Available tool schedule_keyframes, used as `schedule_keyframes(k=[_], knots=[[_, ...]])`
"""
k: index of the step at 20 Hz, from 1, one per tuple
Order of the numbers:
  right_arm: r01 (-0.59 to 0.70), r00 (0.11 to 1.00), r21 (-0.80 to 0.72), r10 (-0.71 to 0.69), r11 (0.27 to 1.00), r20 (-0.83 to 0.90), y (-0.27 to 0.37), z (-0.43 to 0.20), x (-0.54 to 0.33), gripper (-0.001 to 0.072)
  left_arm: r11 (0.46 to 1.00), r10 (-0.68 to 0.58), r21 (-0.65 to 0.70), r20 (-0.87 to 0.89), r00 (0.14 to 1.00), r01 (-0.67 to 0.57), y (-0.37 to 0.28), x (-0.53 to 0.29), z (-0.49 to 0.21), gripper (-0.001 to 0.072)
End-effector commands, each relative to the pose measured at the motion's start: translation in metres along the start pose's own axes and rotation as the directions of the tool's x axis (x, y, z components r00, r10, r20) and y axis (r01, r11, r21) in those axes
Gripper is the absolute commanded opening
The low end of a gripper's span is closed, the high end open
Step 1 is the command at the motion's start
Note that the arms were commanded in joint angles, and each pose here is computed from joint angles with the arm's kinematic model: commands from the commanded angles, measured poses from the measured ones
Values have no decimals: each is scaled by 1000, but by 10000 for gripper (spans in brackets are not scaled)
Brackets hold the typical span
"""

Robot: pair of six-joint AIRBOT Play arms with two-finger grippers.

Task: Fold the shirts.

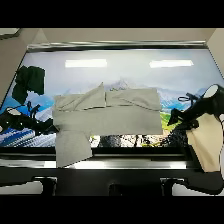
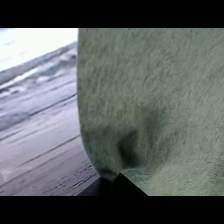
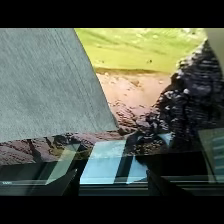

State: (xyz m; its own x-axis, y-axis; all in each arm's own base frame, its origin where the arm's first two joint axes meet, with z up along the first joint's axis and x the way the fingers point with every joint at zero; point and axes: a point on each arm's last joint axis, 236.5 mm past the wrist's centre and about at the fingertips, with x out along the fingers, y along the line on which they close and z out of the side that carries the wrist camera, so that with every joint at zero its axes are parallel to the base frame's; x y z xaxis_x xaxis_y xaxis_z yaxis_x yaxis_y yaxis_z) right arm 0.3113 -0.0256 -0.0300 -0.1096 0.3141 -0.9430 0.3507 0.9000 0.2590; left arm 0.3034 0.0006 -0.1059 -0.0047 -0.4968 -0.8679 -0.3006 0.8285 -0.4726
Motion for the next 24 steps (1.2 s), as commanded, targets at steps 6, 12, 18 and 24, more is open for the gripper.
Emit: schedule_keyframes(k=[6,12,18,24], knots=[[-100,991,80,91,992,99,3,9,63,493,1000,5,21,18,1000,-6,-6,-5,1,31],[-195,979,170,183,966,85,17,22,89,371,1000,5,23,20,1000,-6,-6,-6,1,31],[-243,964,70,233,967,128,35,26,62,49,999,-20,31,51,998,19,-25,-31,13,29],[28,459,-291,247,956,854,94,66,-268,50,904,-220,388,782,584,-179,-213,-327,60,29]])
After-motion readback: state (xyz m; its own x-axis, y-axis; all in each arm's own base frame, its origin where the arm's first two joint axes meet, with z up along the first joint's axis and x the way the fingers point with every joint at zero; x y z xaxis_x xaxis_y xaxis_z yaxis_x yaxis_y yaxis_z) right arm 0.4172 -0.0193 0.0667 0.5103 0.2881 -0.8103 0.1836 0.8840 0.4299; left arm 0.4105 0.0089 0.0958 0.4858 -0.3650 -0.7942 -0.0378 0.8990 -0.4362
